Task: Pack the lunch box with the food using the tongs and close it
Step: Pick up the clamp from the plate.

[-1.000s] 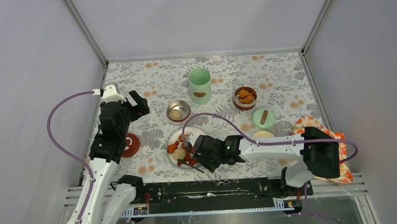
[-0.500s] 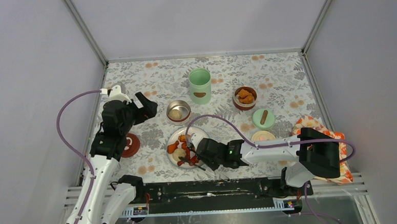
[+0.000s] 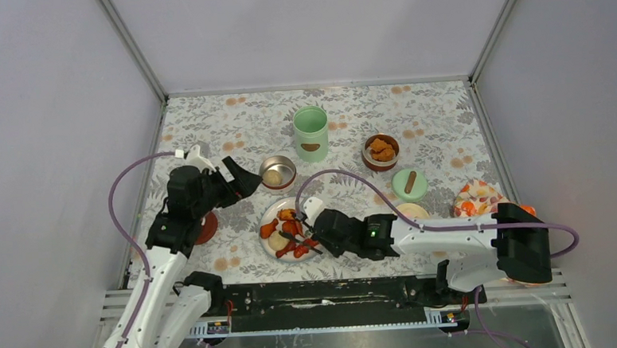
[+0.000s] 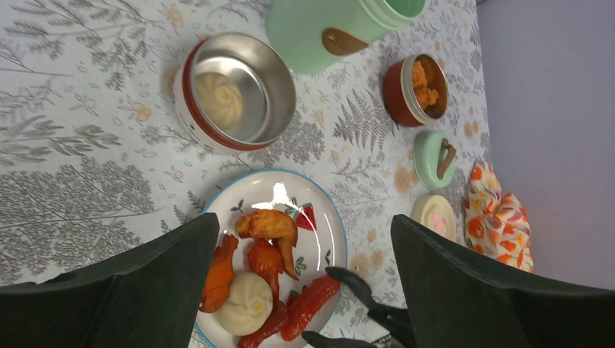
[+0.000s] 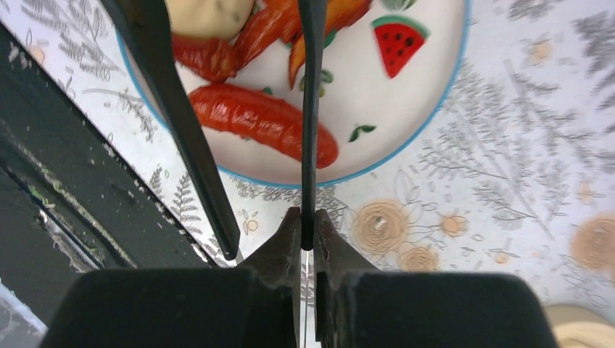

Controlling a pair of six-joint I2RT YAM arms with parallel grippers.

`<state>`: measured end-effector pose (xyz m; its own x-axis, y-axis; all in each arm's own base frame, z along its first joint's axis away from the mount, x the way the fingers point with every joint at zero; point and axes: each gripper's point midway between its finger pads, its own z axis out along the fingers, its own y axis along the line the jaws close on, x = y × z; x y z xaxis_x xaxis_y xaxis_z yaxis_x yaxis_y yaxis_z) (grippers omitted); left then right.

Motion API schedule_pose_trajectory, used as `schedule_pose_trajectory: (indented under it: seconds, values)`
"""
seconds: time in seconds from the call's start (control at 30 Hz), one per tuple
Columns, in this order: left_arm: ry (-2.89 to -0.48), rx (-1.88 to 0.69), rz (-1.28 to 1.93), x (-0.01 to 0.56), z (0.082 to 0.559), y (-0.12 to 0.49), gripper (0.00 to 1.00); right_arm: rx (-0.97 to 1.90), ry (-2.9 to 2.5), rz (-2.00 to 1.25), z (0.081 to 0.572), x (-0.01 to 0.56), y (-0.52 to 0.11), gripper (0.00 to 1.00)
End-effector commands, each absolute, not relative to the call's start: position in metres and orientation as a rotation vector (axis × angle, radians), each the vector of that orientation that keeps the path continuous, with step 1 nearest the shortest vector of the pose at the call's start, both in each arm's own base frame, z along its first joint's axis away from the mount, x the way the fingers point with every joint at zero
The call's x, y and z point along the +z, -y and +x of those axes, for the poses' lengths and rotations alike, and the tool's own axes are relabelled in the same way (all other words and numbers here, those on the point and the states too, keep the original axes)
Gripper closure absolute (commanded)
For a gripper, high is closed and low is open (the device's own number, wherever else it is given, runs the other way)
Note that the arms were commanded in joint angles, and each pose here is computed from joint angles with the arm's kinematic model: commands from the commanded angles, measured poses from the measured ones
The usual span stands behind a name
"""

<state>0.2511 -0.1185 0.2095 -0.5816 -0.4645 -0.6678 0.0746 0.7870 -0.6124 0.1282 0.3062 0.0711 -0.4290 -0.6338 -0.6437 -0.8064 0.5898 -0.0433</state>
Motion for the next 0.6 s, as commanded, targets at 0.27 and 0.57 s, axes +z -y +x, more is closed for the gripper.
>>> schedule_pose_trajectory:
  seconds: [0.27, 0.57]
  values:
    - [-1.933, -1.054, -0.310, 0.229, 0.227, 0.151, 0.04, 0.294, -2.120, -0.735, 0.188, 0.155, -0.311, 1.00]
    - [-1.837, -1.247, -0.314, 0.230, 0.222, 0.176, 0.04, 0.387, -2.174, -0.553, 0.209, 0.171, -0.318, 1.00]
